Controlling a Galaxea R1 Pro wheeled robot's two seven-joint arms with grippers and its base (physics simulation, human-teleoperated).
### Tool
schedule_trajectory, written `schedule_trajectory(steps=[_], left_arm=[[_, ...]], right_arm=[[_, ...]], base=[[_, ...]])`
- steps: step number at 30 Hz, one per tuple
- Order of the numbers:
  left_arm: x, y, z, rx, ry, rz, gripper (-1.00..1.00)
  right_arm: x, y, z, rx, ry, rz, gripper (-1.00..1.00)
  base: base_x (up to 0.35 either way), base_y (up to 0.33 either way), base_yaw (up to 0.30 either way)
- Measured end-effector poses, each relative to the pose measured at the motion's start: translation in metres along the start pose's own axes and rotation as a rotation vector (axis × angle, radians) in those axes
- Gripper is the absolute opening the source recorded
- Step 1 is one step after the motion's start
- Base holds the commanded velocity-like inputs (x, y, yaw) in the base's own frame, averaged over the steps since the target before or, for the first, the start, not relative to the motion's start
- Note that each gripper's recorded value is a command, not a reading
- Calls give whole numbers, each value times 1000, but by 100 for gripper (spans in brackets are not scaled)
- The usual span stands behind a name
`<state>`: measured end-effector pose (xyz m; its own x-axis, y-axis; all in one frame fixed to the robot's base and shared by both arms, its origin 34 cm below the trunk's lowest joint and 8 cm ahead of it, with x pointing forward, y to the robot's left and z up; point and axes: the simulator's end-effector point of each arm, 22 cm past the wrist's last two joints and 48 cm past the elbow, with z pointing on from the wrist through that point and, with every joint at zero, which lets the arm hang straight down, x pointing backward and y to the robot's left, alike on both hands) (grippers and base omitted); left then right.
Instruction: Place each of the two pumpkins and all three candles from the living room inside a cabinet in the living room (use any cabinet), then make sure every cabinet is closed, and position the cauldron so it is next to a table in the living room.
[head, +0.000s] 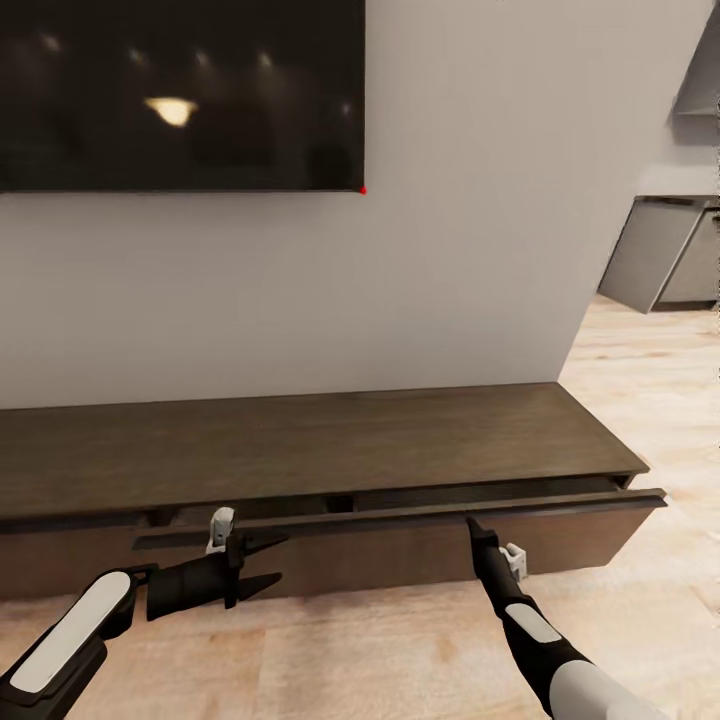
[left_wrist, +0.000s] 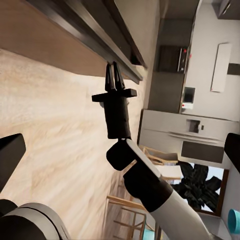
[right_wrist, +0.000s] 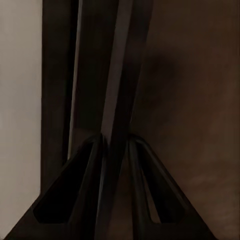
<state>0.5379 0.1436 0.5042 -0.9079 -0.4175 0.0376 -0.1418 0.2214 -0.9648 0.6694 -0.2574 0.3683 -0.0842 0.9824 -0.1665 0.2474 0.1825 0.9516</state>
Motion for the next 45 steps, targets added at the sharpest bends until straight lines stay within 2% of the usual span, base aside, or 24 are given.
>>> schedule_trajectory(steps=[20, 33, 45], left_arm=[[0, 0, 0, 1, 1, 0, 100], [0, 0, 0, 1, 1, 0, 100], [0, 0, 0, 1, 1, -1, 100]], right_arm=[[-8, -2, 0, 6, -28, 27, -100], [-14, -3, -1, 7, -32, 17, -100], [-16, -3, -1, 7, -33, 14, -100]], base=[[-259, 0, 0], [-259, 0, 0], [-67, 0, 0]])
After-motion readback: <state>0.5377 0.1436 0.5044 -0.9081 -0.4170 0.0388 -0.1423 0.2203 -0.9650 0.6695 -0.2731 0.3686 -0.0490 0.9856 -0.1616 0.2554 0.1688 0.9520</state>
